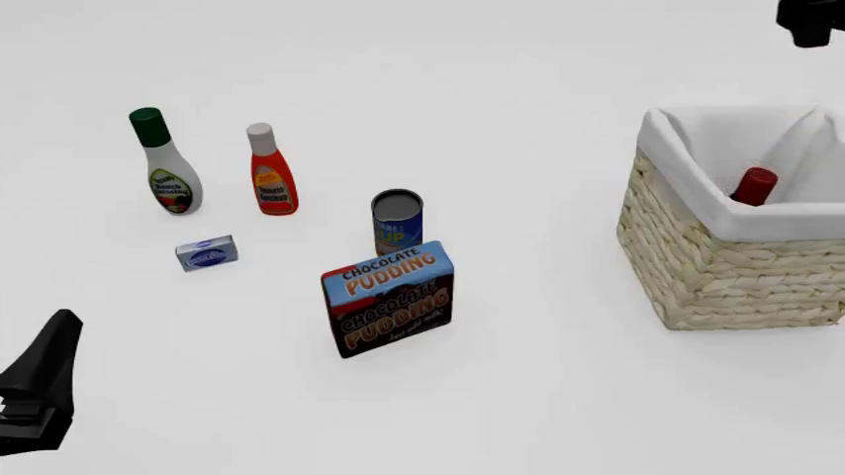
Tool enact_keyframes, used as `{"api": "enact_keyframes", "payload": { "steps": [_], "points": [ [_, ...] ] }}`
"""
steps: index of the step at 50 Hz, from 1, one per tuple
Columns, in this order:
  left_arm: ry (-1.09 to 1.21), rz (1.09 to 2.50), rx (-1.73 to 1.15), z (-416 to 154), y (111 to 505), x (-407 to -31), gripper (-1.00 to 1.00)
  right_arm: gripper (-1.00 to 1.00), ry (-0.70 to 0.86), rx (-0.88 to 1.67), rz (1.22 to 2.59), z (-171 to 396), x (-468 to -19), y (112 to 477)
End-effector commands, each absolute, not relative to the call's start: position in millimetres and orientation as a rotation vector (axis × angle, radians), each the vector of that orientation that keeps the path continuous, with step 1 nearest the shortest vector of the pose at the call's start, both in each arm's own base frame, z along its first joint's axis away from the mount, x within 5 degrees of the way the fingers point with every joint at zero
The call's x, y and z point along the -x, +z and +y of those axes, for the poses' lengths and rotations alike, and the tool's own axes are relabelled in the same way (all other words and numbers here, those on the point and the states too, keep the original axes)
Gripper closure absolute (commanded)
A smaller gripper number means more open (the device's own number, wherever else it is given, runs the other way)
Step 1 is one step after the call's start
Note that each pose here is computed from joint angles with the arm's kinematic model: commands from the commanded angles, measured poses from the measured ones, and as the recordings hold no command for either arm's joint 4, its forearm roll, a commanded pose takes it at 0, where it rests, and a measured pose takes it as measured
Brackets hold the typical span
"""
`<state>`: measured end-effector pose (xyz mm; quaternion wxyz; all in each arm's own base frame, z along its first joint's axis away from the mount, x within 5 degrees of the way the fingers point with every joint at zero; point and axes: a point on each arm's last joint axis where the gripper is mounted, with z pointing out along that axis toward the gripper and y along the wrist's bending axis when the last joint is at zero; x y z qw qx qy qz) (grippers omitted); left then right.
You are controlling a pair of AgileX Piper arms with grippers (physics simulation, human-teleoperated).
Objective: Pick the bbq sauce and place it in the basket.
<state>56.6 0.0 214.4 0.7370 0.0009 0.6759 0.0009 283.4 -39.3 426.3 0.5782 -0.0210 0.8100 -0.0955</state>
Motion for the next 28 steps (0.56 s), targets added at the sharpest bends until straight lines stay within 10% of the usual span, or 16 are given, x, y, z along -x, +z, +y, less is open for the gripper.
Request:
{"api": "enact_keyframes", "payload": {
  "steps": [1, 28],
  "points": [
    [0.002, 1.484, -0.002, 0.0, 214.4, -56.6, -1.00, -1.00, -0.203, 0.032, 1.828, -33.7, -264.9, 453.2],
    [0.002, 1.484, -0.002, 0.0, 214.4, -56.6, -1.00, -1.00, -0.164, -0.071, 1.664, -31.6, -208.1, 479.5]
  ]
}}
